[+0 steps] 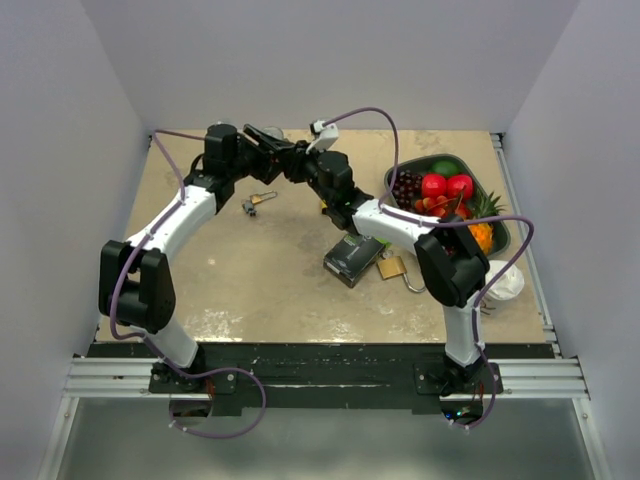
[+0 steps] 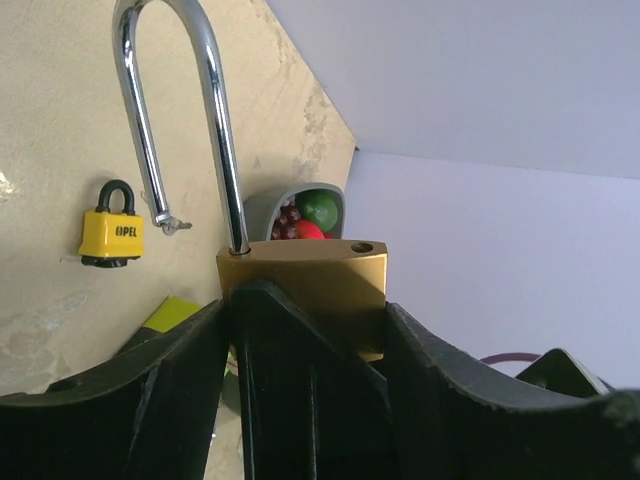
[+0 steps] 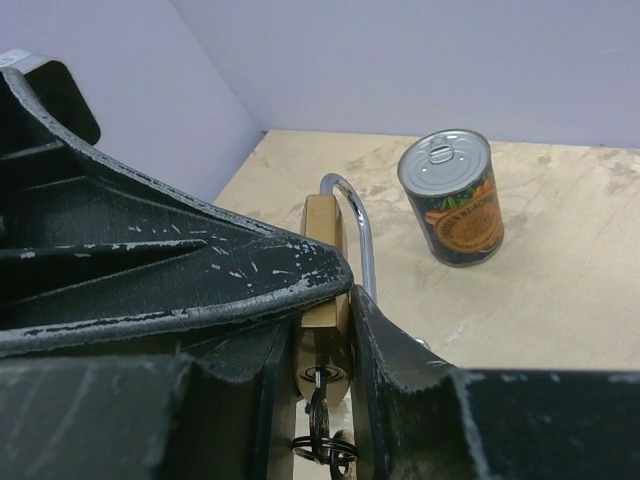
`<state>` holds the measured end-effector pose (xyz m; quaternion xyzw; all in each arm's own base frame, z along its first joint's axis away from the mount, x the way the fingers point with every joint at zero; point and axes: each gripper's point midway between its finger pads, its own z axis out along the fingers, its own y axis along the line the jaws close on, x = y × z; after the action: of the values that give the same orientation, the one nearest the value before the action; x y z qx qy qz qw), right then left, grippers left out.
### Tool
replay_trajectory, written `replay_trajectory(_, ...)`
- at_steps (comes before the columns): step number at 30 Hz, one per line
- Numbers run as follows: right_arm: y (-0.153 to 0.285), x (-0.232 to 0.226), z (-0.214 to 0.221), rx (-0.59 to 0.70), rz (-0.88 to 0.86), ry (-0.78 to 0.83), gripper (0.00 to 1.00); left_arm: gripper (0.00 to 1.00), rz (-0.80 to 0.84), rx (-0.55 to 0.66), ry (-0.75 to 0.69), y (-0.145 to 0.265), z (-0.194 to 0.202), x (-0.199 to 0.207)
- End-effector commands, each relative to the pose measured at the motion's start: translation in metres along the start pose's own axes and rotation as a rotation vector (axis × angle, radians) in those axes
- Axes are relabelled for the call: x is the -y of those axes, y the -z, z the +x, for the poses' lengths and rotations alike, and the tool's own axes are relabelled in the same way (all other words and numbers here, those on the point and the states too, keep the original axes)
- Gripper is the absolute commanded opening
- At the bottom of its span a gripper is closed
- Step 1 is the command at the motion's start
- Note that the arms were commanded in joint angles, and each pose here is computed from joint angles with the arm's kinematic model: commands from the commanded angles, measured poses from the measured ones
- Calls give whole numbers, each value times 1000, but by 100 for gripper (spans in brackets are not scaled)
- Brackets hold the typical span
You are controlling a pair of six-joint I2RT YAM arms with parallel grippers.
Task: Lock with the key
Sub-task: Pick up the lock from the center of the board.
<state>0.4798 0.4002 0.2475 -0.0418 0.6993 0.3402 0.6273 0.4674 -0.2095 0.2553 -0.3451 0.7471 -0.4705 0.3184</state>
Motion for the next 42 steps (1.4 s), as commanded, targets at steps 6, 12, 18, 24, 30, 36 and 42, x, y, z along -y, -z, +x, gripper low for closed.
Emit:
replay_trajectory(6, 26, 0, -76, 69, -97, -99, 0, 99, 97, 126, -259, 39, -50, 22)
replay_trajectory(12, 38, -15, -86, -2, -267, -179, 0, 99, 73, 122, -491, 55, -51, 1)
replay_trajectory(18, 72, -41, -81, -156, -556, -168, 0, 99, 92, 101, -854, 88, -62, -16)
replay_trajectory(24, 119, -75, -69, -318, -839, -196, 0, 99, 352, -102, -1019, 129, -34, -42)
replay_trajectory(30, 135, -81, -69, -371, -907, -225, 0, 99, 529, -253, -1263, 153, 2, -50)
replay_trajectory(36, 148, -86, -72, -364, -935, -259, 0, 89, 650, -236, -1320, 159, 17, -44)
replay_trajectory(42, 157, -92, -74, -367, -948, -284, 0, 78, 687, -195, -1341, 158, 32, -32)
